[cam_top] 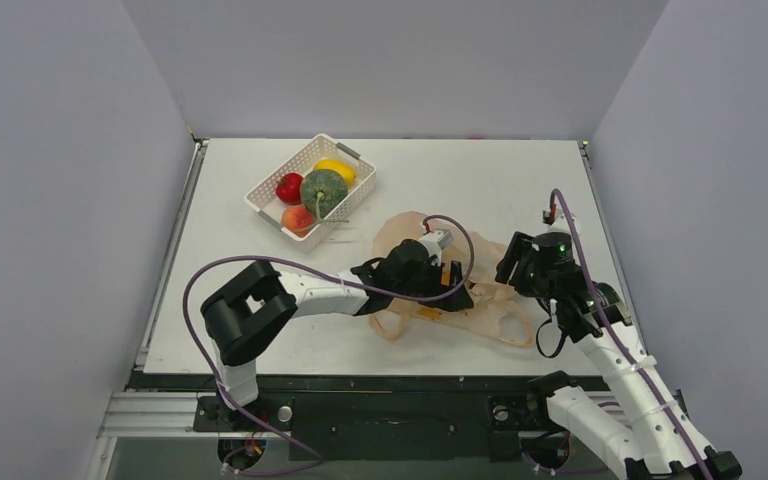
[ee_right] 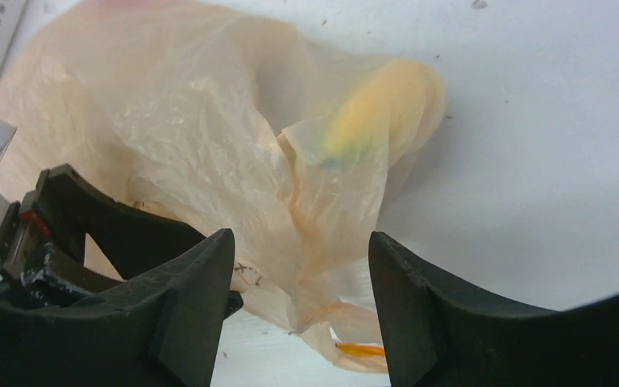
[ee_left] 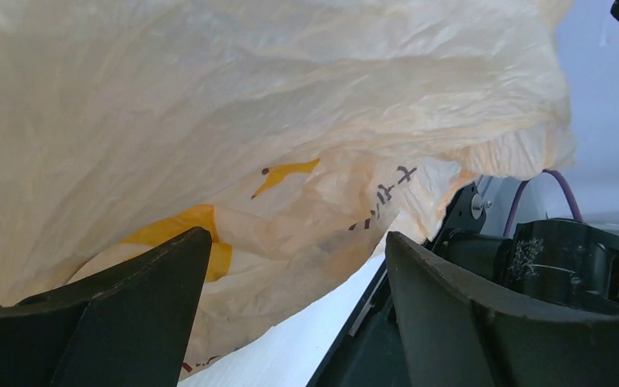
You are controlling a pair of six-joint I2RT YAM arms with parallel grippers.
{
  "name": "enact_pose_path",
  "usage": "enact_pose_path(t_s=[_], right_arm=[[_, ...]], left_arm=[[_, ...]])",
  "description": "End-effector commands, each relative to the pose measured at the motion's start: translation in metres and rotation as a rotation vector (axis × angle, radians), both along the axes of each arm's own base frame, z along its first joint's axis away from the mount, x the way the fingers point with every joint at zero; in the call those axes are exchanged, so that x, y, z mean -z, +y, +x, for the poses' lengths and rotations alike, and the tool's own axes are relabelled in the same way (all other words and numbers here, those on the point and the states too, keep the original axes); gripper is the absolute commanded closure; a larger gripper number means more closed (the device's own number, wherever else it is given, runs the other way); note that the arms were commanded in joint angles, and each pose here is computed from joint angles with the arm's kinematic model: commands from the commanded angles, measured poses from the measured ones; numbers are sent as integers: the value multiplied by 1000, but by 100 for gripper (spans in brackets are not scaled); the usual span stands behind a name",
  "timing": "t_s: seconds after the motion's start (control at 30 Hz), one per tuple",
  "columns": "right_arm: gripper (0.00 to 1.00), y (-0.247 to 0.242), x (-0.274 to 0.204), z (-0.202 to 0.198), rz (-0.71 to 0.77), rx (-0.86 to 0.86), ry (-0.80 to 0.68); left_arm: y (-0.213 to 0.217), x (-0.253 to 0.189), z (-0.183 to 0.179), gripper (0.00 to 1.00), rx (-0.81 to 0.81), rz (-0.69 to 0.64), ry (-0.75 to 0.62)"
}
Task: Take the fake fruits out of the plastic bag
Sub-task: Adjust the plastic bag at the center of the board.
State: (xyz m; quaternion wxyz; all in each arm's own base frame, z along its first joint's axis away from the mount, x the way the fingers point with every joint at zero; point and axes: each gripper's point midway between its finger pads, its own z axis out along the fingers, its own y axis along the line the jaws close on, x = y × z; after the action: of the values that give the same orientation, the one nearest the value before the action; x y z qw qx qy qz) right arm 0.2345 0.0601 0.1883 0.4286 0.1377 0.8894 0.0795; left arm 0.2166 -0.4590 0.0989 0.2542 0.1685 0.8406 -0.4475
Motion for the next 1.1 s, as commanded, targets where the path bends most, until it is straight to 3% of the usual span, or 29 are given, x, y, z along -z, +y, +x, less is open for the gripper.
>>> enact_pose_path(t_s=[0.0,0.1,0.3,0.37,0.43,0.47,0.5,0.53,0.6,0.77,1.07], right_arm=[[41,20,1,-4,-4,-167,24],[30,23,12,-2,-16,-136,72],[28,13,38,19,-97,96,67],[35,11,38,28,-112,146,43],[49,14,34,36,-99,150,3],[64,18,33,38,-88,132,-4],[71,22,28,41,-75,114,-31],[86,28,25,43,-62,79,-43],[100,37,18,43,-34,26,-68],[100,52,-1,34,24,-78,-118],[100,63,-1,10,112,-172,-105]], left_arm=[[-7,-3,-3,23,9,-78,26],[-6,4,-7,23,11,-77,45],[2,17,-13,23,1,-56,52],[7,28,-16,23,-11,-39,68],[18,43,-16,23,-34,0,72],[27,53,-16,23,-45,23,83],[32,58,-15,23,-51,37,81],[40,66,-15,23,-61,59,89],[52,73,-16,23,-69,85,90],[70,70,-28,24,-64,156,41],[54,-64,-29,21,-30,-86,-96]])
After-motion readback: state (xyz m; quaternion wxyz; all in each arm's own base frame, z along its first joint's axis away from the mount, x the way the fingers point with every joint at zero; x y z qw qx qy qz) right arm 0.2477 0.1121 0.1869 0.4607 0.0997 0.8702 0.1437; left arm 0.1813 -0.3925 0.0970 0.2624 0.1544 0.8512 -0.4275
